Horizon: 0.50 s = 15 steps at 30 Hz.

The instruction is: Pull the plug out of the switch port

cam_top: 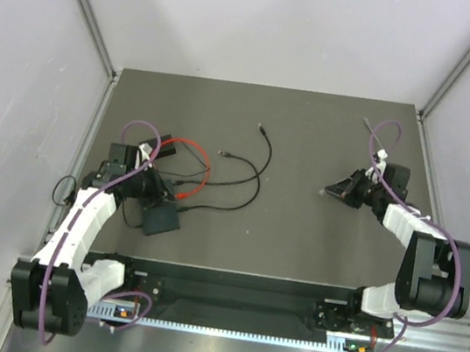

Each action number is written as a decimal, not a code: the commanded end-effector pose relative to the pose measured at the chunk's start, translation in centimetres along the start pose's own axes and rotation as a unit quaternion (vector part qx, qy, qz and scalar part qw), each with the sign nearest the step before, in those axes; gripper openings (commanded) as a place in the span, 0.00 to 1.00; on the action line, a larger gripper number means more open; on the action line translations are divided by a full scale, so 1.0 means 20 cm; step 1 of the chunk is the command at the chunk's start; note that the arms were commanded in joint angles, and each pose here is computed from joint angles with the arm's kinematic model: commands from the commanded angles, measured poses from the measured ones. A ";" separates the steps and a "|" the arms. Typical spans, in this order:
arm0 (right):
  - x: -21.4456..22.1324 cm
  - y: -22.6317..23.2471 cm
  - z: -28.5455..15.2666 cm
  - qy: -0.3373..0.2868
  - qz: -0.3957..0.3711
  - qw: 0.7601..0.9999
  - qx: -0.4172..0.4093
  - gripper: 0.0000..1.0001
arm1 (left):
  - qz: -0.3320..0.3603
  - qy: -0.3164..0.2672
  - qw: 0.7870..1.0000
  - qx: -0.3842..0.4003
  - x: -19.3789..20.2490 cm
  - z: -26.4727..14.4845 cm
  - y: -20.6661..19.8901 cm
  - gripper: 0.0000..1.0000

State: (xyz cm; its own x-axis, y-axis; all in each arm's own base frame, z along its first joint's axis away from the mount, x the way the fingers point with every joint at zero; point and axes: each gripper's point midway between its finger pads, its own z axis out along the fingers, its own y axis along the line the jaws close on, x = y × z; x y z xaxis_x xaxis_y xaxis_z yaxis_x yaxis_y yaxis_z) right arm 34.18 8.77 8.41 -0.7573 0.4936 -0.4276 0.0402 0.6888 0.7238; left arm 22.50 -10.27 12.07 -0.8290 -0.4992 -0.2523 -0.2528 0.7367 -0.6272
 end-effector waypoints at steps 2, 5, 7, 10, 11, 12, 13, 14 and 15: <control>0.06 -0.01 -0.09 0.009 -0.041 0.999 0.010 0.04 | 0.041 -0.015 0.999 0.011 -0.09 -0.02 -0.06 0.00; 0.10 -0.13 -0.16 0.011 -0.055 0.995 0.085 0.22 | 0.035 -0.005 0.999 -0.016 -0.10 -0.01 -0.02 0.00; 0.08 -0.19 -0.21 -0.009 -0.069 0.989 0.133 0.40 | 0.032 -0.008 0.999 -0.021 -0.11 0.00 -0.01 0.00; 0.11 -0.24 -0.27 -0.005 -0.083 0.982 0.169 0.45 | 0.026 -0.019 0.999 -0.016 -0.13 0.00 -0.03 0.00; 0.11 -0.25 -0.28 -0.004 -0.085 0.981 0.174 0.46 | 0.026 -0.022 0.999 -0.013 -0.14 -0.01 -0.04 0.00; 0.11 -0.24 -0.29 -0.008 -0.083 0.981 0.176 0.50 | 0.027 -0.023 0.999 -0.008 -0.15 0.00 -0.06 0.00; 0.12 -0.25 -0.30 -0.009 -0.082 0.980 0.183 0.52 | 0.031 -0.029 0.999 -0.009 -0.18 -0.01 -0.07 0.00; 0.11 -0.22 -0.32 -0.024 -0.085 0.979 0.185 0.53 | 0.031 -0.035 0.999 -0.021 -0.20 -0.02 -0.06 0.00; 0.11 -0.20 -0.34 -0.030 -0.087 0.978 0.189 0.53 | 0.021 -0.028 0.998 -0.046 -0.20 -0.02 -0.02 0.00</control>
State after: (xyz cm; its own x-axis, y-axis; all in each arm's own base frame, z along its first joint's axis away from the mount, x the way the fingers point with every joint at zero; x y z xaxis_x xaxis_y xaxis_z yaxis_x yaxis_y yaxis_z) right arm 28.88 4.54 7.52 -0.7553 0.3908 -0.5261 0.1317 0.8769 0.4623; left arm 24.25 -9.44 12.20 -0.8347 -0.4808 -0.2685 -0.2603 0.7741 -0.5771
